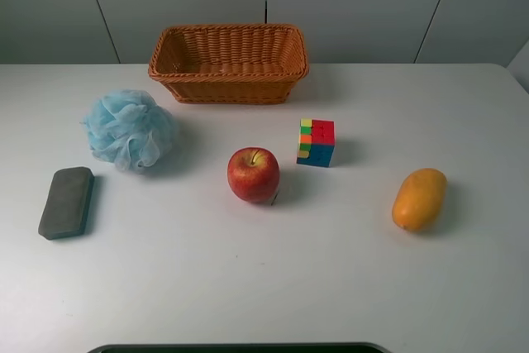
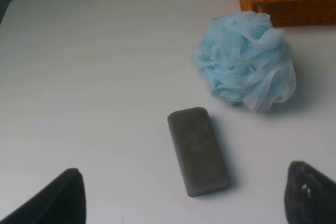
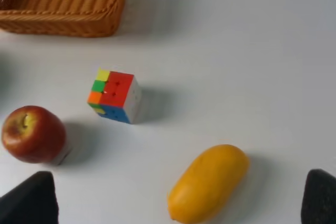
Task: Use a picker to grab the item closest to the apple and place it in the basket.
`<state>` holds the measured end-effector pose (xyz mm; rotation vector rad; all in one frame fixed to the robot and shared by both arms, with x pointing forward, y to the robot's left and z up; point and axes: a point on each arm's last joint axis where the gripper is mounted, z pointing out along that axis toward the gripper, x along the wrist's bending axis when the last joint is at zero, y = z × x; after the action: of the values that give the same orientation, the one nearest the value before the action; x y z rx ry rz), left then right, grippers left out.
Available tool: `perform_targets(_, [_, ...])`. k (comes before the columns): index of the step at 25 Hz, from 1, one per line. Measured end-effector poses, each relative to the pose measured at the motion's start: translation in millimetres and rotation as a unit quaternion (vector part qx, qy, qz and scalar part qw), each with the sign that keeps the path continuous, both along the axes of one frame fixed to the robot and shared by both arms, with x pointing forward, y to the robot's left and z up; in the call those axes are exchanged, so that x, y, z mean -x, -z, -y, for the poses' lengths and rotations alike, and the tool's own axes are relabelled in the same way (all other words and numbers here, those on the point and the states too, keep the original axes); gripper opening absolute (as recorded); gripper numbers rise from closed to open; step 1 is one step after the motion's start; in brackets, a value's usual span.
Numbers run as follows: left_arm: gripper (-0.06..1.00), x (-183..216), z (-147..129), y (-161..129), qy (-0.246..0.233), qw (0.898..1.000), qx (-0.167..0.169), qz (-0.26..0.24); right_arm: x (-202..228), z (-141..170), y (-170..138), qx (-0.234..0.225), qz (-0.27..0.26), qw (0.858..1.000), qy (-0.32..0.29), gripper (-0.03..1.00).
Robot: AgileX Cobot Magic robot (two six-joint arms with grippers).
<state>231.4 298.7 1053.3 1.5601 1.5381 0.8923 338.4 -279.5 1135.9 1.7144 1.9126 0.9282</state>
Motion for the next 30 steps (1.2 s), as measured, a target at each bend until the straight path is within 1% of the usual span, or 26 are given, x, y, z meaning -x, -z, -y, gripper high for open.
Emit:
perform_targets(2, [0.73, 0.0, 0.0, 0.0, 0.000, 1.000, 0.000, 0.000, -25.2, -6.6, -2.0, -0.002, -0.022, 0.999, -0.028, 0.70])
perform_targets(5, [0.73, 0.0, 0.0, 0.0, 0.000, 1.000, 0.000, 0.000, -60.6, -20.4, 2.7, 0.003, -0.065, 0.996, -0.068, 0.70])
perform_targets(11, [0.73, 0.0, 0.0, 0.0, 0.000, 1.000, 0.000, 0.000, -121.5, -49.6, 28.7, 0.000, -0.140, 0.984, -0.108, 0.70])
perform_targets(17, [0.73, 0.0, 0.0, 0.0, 0.000, 1.000, 0.000, 0.000, -163.9, -69.6, 57.1, -0.011, -0.205, 0.973, -0.105, 0.70])
perform_targets(23, [0.73, 0.0, 0.0, 0.0, 0.000, 1.000, 0.000, 0.000, -197.6, -85.5, 80.2, -0.022, -0.254, 0.962, -0.102, 0.70])
perform_targets(30, [0.73, 0.0, 0.0, 0.0, 0.000, 1.000, 0.000, 0.000, -219.5, -123.0, 103.3, 0.034, -0.283, 0.952, -0.109, 0.70])
